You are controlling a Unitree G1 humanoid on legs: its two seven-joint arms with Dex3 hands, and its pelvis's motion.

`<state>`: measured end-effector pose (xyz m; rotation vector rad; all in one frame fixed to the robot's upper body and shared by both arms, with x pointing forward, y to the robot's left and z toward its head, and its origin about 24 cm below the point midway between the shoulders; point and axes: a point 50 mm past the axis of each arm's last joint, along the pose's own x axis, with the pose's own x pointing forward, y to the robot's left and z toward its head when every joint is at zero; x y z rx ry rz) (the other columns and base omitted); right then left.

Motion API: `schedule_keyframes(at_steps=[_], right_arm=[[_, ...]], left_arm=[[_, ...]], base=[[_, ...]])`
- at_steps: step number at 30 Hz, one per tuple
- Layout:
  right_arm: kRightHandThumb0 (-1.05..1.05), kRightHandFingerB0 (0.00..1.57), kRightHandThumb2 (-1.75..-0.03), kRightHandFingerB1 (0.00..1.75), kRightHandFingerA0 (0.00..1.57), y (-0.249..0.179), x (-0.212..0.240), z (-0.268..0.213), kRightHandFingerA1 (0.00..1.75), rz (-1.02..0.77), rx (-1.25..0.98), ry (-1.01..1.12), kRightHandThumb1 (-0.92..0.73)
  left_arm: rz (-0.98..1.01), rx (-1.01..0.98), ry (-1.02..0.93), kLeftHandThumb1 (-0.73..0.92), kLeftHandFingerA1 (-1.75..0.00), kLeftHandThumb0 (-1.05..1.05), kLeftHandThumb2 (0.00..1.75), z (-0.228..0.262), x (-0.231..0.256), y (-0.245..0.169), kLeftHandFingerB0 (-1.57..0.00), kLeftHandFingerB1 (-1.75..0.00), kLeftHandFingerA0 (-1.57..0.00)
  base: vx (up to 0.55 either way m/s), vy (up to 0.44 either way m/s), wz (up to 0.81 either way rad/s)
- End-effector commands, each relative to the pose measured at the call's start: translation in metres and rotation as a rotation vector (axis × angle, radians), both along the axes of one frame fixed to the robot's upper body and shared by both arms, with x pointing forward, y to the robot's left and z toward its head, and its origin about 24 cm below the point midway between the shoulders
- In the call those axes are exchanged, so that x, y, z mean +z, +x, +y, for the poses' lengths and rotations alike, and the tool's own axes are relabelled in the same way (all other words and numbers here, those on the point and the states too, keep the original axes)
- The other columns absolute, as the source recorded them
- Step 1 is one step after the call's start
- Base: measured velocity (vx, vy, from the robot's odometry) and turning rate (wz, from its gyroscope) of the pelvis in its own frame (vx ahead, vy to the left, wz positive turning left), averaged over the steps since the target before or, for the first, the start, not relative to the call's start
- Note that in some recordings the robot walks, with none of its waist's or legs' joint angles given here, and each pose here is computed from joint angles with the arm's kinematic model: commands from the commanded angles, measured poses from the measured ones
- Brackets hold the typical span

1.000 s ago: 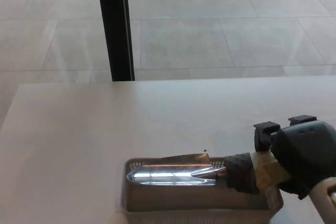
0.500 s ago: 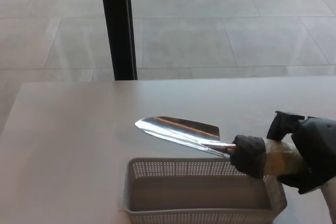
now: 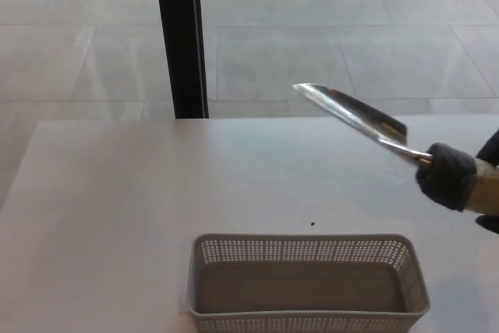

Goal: A garden tool is kept on the righthand side and a container is kept on the lefthand side on a desk infront of the robot. the robot uses its right hand to pick up the garden tool and makes a scooping motion inside the container

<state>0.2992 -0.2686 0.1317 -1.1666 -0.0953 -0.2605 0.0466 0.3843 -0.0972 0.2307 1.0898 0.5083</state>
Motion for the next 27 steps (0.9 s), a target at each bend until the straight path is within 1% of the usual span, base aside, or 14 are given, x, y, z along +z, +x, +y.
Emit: schedule_keyframes(at_steps=[1, 3, 6, 7, 8, 10, 11, 12, 13, 18, 20, 25, 26, 27], right_arm=[[-0.22, 0.84, -1.03, 1.42, 0.93, 0.001, 0.015, -0.05, 1.74, -0.069, -0.119, 0.005, -0.52], [-0.2, 0.94, -0.97, 1.22, 1.13, 0.0, 0.006, -0.063, 1.63, 0.015, -0.159, -0.11, -0.52], [-0.23, 0.86, -0.87, 1.27, 0.95, -0.002, -0.01, -0.077, 1.72, 0.112, -0.197, -0.19, -0.51], [-0.32, 0.86, -0.81, 1.01, 1.02, -0.003, -0.019, -0.082, 1.69, 0.175, -0.237, -0.217, -0.58], [-0.36, 0.84, -1.0, 0.9, 1.22, -0.004, -0.024, -0.084, 1.32, 0.203, -0.249, -0.224, -0.49], [-0.35, 0.81, -0.77, 0.67, 0.95, -0.003, -0.028, -0.087, 1.62, 0.238, -0.262, -0.239, -0.64], [-0.37, 0.79, -0.98, 0.94, 1.19, -0.005, -0.036, -0.089, 1.31, 0.282, -0.266, -0.271, -0.47], [-0.37, 0.79, -0.98, 0.94, 1.19, -0.006, -0.039, -0.09, 1.31, 0.294, -0.264, -0.283, -0.47], [-0.32, 0.86, -0.66, 0.97, 0.88, -0.007, -0.052, -0.091, 1.62, 0.355, -0.267, -0.313, -0.68], [-0.33, 0.83, -0.59, 0.76, 0.87, -0.006, -0.069, -0.087, 1.49, 0.416, -0.269, -0.319, -0.66], [-0.35, 0.76, -0.65, 1.12, 0.87, -0.005, -0.08, -0.076, 1.61, 0.421, -0.252, -0.289, -0.67], [-0.37, 0.74, -0.71, 0.94, 0.89, -0.002, -0.089, -0.06, 1.6, 0.419, -0.223, -0.24, -0.64], [-0.39, 0.67, -0.7, 0.77, 0.89, 0.002, -0.089, -0.051, 1.57, 0.431, -0.208, -0.207, -0.64], [-0.38, 0.74, -0.68, 0.75, 0.89, 0.004, -0.09, -0.045, 1.58, 0.431, -0.201, -0.202, -0.61]], left_arm=[[0.008, 0.001, 0.031, 0.64, -0.65, -0.56, 0.6, 0.012, 0.008, -0.007, -0.58, -0.44, -0.59], [-0.004, -0.002, 0.029, 0.64, -0.66, -0.55, 0.6, 0.012, 0.009, -0.007, -0.59, -0.45, -0.56], [-0.003, -0.016, 0.033, 0.65, -0.63, -0.56, 0.6, 0.01, 0.008, -0.008, -0.57, -0.44, -0.53], [0.014, -0.02, 0.037, 0.64, -0.64, -0.55, 0.6, 0.01, 0.008, -0.007, -0.59, -0.44, -0.58], [0.006, -0.003, 0.031, 0.64, -0.63, -0.55, 0.6, 0.01, 0.007, -0.007, -0.59, -0.44, -0.6], [0.006, -0.002, 0.026, 0.65, -0.62, -0.55, 0.6, 0.009, 0.006, -0.007, -0.57, -0.43, -0.58], [0.004, -0.005, 0.024, 0.65, -0.59, -0.55, 0.6, 0.008, 0.006, -0.008, -0.56, -0.43, -0.56], [0.003, -0.005, 0.023, 0.65, -0.59, -0.55, 0.6, 0.008, 0.006, -0.009, -0.56, -0.43, -0.56], [-0.006, 0.004, 0.026, 0.64, -0.65, -0.55, 0.59, 0.008, 0.006, -0.008, -0.6, -0.45, -0.56], [-0.01, -0.014, 0.027, 0.63, -0.68, -0.55, 0.59, 0.008, 0.007, -0.008, -0.62, -0.46, -0.53], [-0.008, -0.001, 0.021, 0.63, -0.63, -0.54, 0.59, 0.007, 0.005, -0.009, -0.62, -0.45, -0.53], [0.014, 0.0, 0.026, 0.63, -0.61, -0.55, 0.59, 0.005, 0.003, -0.012, -0.58, -0.43, -0.51], [0.02, -0.006, 0.03, 0.51, -0.69, -0.57, 0.91, 0.006, 0.003, -0.013, -0.48, -0.57, -0.53], [0.011, 0.001, 0.022, 0.64, -0.6, -0.55, 0.59, 0.005, 0.003, -0.013, -0.58, -0.43, -0.54]], base=[[0.0, 0.0, 0.0], [0.0, 0.0, 0.0], [0.0, 0.0, 0.0], [0.0, 0.0, 0.0], [0.0, 0.0, 0.0], [0.0, 0.0, 0.0], [0.0, 0.0, 0.0], [0.0, 0.0, 0.0], [0.0, 0.0, 0.0], [0.0, 0.0, 0.0], [0.0, 0.0, 0.0], [0.0, 0.0, 0.0], [0.0, 0.0, 0.0], [0.0, 0.0, 0.0]])
